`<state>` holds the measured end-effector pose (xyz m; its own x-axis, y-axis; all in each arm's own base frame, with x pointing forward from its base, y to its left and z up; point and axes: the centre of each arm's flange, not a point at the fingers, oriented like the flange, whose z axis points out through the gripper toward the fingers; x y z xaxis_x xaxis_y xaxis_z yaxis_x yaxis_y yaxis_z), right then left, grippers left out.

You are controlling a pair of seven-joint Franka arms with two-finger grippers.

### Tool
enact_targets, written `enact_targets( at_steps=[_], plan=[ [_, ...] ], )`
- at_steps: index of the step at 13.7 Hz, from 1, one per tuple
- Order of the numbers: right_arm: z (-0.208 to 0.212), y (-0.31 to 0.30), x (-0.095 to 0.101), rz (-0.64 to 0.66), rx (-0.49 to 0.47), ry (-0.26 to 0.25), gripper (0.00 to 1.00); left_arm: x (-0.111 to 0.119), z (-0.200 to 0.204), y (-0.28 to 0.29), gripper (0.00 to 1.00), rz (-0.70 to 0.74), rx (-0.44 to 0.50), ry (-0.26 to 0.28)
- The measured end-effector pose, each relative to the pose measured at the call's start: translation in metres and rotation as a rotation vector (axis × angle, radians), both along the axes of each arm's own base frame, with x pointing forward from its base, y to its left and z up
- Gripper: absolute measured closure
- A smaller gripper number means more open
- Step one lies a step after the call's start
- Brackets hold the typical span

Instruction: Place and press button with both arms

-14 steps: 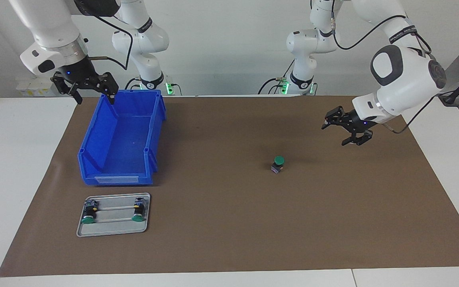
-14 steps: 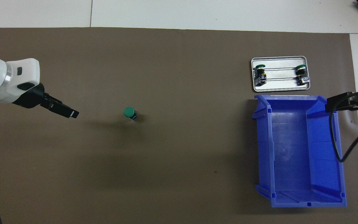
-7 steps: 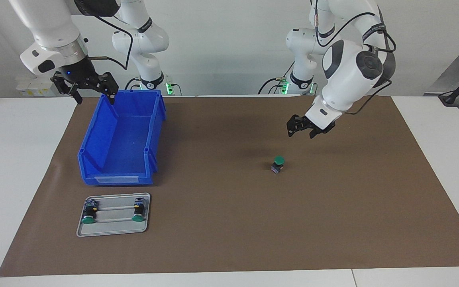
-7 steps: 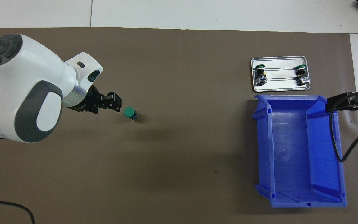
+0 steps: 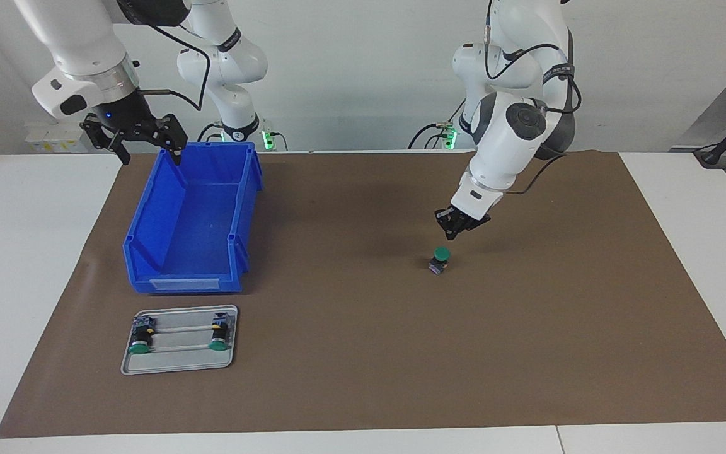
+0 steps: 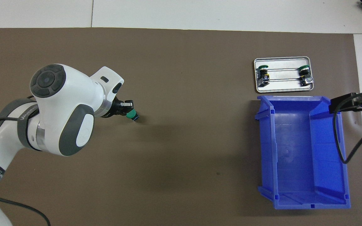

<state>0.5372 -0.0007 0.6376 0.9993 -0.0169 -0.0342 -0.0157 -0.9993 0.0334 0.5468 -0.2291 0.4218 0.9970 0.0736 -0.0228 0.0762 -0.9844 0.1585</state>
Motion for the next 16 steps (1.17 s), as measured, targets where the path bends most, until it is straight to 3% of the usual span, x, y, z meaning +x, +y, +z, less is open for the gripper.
enact_targets(
  at_steps=[7,16],
  plan=[
    [0.0,0.0,0.0,0.0,0.0,0.0,0.0,0.019,-0.04,-0.002,0.99,0.006,0.019,-0.058],
    [0.0,0.0,0.0,0.0,0.0,0.0,0.0,0.02,-0.051,-0.009,0.99,-0.007,0.025,-0.06]
  ],
)
